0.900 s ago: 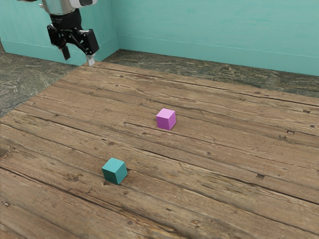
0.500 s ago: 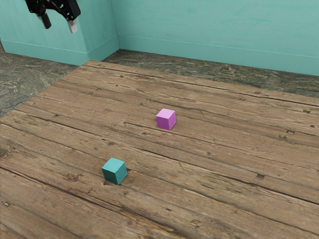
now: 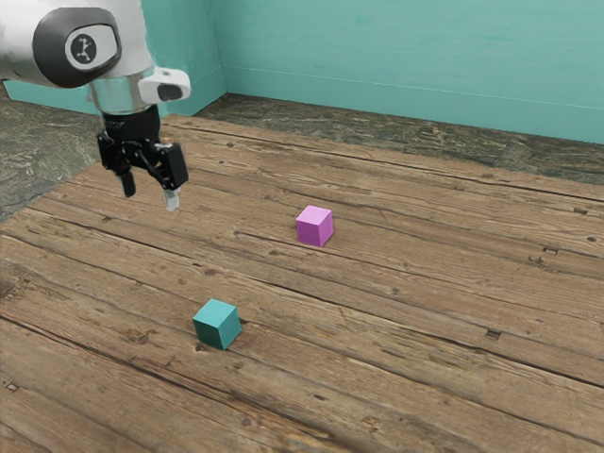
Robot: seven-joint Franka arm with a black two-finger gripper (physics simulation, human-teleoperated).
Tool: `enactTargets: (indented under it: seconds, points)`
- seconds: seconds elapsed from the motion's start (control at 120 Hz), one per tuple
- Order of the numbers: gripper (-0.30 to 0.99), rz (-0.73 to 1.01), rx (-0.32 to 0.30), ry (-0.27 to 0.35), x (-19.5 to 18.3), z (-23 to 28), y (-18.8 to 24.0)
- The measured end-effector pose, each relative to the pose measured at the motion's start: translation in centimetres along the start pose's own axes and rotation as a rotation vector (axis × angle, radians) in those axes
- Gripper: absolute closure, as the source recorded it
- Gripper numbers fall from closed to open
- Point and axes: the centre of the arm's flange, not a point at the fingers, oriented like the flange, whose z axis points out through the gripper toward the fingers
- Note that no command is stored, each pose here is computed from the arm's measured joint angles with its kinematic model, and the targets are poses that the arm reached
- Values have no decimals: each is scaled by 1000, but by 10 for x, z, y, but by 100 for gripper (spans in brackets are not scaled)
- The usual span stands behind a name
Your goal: Pick up the blue block with one arm, and put the blue block on the pink block with one arm
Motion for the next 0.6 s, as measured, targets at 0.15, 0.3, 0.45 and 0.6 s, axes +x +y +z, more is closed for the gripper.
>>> enactTargets:
  seconds: [0.15,0.3,0.45,0.6]
  points:
    - [0,13,8,10,-2,75,5]
    - [0,25,23,64,12,110,6]
    - [0,33,26,89,25,144,8]
    - [0,33,24,104,30,171,8]
